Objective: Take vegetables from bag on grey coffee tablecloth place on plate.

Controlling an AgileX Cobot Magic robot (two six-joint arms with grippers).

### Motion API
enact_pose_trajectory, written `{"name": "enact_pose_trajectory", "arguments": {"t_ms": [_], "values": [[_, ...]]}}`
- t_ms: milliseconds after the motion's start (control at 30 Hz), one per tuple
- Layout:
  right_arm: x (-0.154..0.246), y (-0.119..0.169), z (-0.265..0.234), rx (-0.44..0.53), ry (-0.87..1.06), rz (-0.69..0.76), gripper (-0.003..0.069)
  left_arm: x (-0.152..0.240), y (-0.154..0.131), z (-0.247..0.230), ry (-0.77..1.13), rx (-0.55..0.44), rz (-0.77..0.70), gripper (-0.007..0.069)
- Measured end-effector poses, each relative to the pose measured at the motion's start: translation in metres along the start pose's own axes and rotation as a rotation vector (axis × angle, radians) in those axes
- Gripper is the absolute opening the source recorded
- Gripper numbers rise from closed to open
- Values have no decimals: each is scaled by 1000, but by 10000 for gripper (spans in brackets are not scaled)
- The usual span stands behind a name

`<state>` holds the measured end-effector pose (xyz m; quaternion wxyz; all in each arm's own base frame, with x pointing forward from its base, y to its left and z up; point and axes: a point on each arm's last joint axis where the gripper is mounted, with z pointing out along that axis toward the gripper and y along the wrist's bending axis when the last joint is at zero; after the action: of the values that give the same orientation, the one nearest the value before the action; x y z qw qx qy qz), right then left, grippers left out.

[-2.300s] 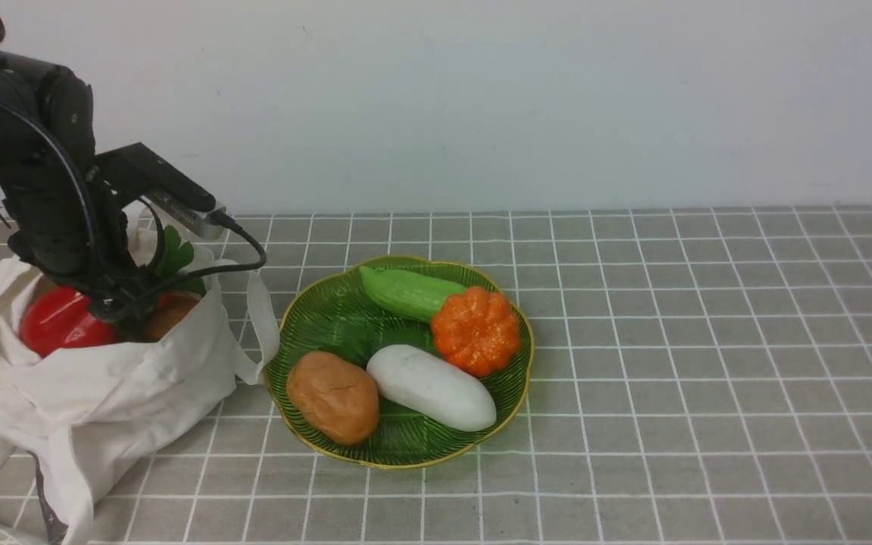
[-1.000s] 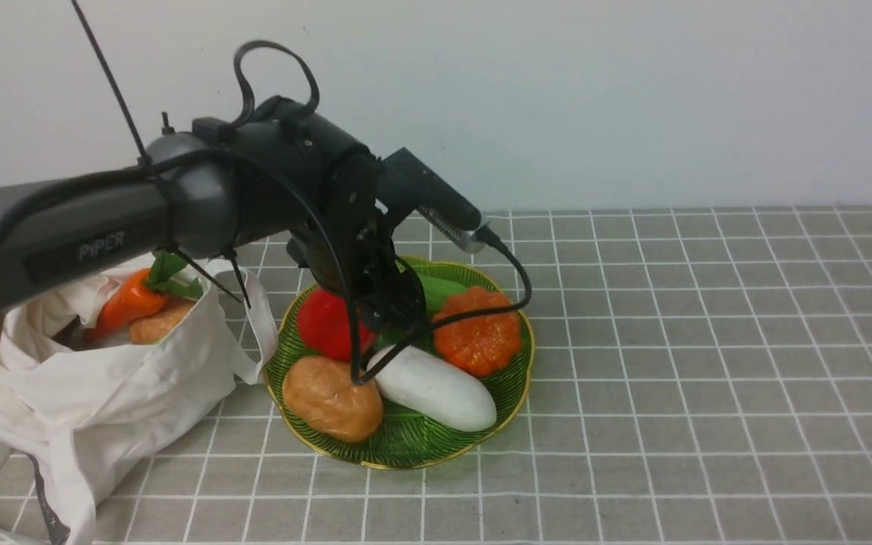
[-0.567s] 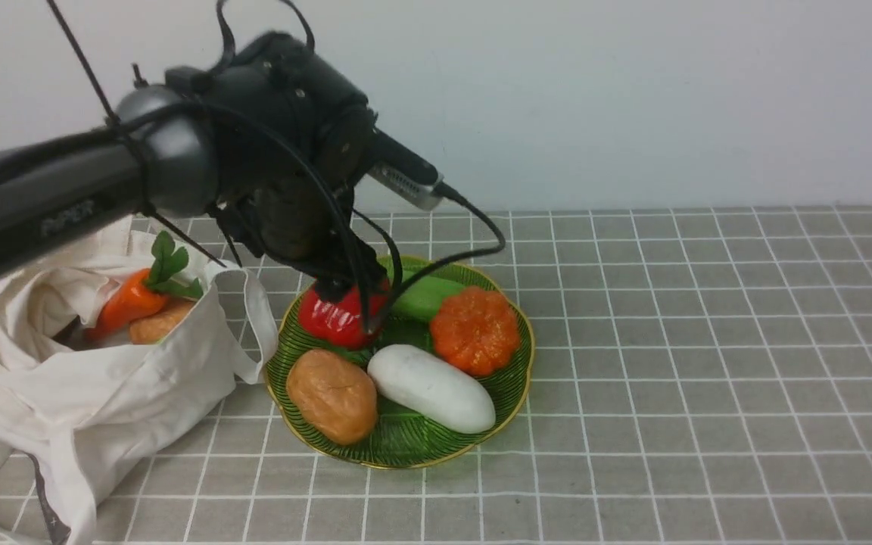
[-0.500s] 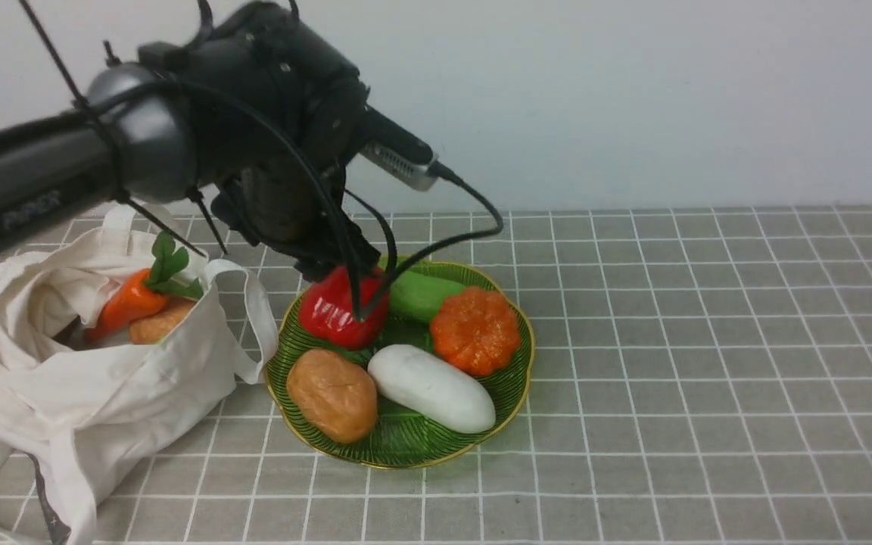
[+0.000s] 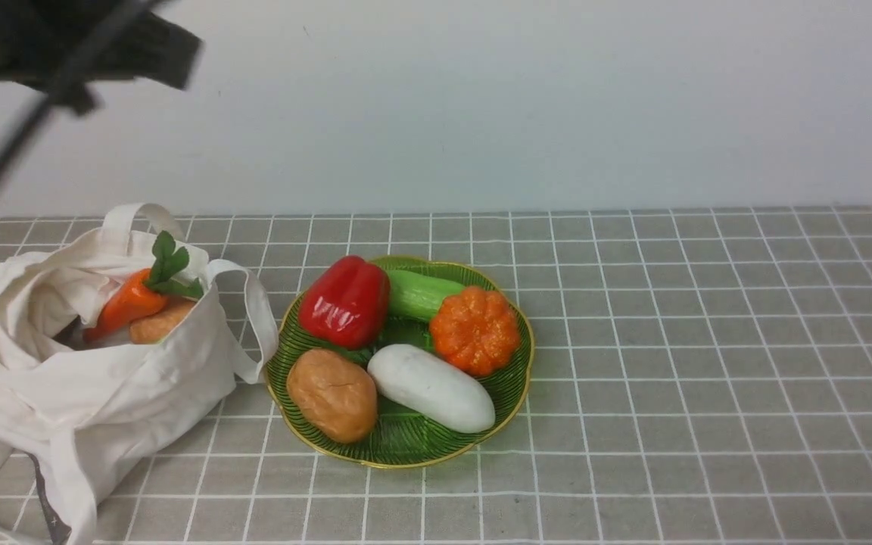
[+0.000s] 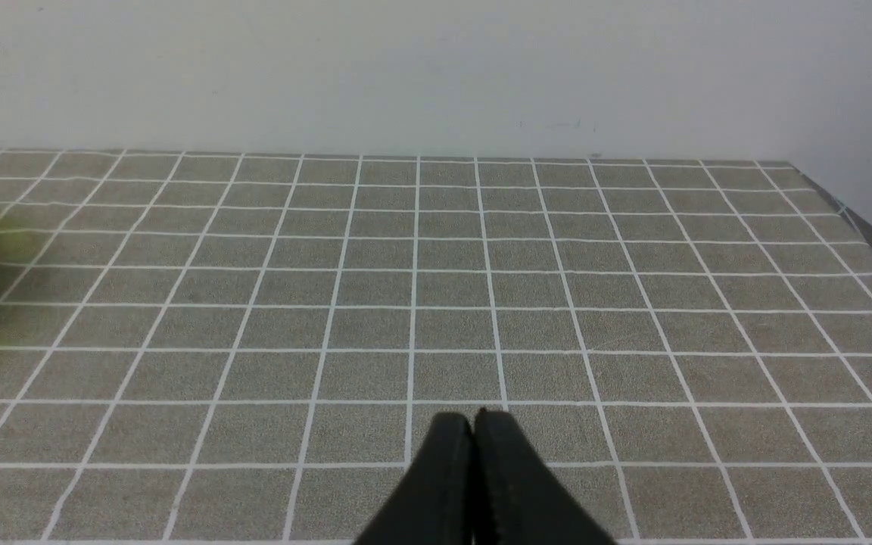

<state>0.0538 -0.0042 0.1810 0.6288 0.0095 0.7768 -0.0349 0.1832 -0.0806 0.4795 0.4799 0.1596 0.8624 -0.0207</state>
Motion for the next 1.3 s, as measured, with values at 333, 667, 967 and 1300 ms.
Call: {"name": "enact_pose_trajectory", "arguments": {"t_ms": [333, 667, 967, 1300], "values": [[0, 0, 0, 0, 0, 0, -13, 77, 15, -66, -218, 48, -27, -5], [0, 0, 0, 0, 0, 0, -13, 126, 23, -93, -284, 58, -49, -5], [0, 0, 0, 0, 0, 0, -13, 137, 20, -89, -275, 78, -56, -5], [0, 0, 0, 0, 0, 0, -13, 212, 8, -47, -408, 20, -110, -5]]}}
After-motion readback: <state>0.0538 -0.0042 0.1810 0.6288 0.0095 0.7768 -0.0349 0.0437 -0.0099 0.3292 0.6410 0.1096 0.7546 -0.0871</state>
